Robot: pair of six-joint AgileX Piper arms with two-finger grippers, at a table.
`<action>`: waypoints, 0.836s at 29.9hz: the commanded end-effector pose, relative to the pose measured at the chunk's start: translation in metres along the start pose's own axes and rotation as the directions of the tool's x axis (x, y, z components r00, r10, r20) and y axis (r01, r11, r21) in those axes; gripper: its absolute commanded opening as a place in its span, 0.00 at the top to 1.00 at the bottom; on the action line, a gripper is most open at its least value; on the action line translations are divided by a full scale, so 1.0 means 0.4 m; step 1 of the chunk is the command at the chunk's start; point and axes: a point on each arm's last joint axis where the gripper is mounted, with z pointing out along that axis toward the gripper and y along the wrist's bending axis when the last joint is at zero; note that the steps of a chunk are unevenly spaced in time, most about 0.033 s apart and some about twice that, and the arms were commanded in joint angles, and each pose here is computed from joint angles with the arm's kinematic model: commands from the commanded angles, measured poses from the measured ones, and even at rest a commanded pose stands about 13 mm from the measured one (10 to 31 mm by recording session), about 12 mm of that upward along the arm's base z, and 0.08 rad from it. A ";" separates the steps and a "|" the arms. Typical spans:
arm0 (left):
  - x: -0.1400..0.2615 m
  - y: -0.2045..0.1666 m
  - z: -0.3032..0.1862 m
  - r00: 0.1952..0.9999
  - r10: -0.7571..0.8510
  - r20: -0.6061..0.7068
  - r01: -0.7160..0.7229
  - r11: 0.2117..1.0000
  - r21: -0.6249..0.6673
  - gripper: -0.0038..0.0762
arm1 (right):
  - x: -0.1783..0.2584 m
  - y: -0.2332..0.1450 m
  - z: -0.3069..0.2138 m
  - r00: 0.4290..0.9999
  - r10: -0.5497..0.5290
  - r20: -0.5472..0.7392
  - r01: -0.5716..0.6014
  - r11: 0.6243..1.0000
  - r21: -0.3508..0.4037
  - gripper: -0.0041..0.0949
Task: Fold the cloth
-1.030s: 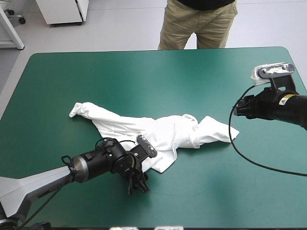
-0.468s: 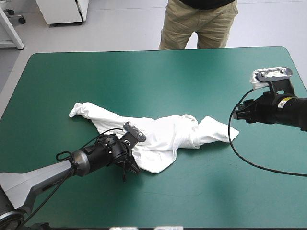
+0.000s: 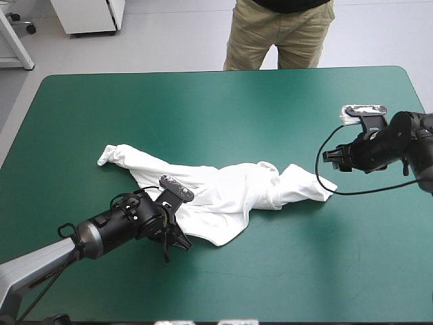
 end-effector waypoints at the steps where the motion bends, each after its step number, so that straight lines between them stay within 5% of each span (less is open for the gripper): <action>1: -0.009 0.004 -0.029 0.999 -0.014 0.053 0.013 1.000 0.009 0.96 | -0.028 -0.030 0.023 0.999 0.035 0.032 -0.036 0.999 0.014 0.44; 20: -0.013 0.004 -0.030 0.998 0.000 0.069 -0.001 1.000 0.006 0.96 | -0.008 -0.002 0.281 0.962 -0.024 -0.272 0.027 1.000 0.006 0.45; 25: -0.013 0.004 -0.030 0.998 0.000 0.069 -0.001 1.000 0.006 0.96 | 0.035 0.033 0.331 0.938 -0.072 -0.340 0.073 0.997 -0.009 0.61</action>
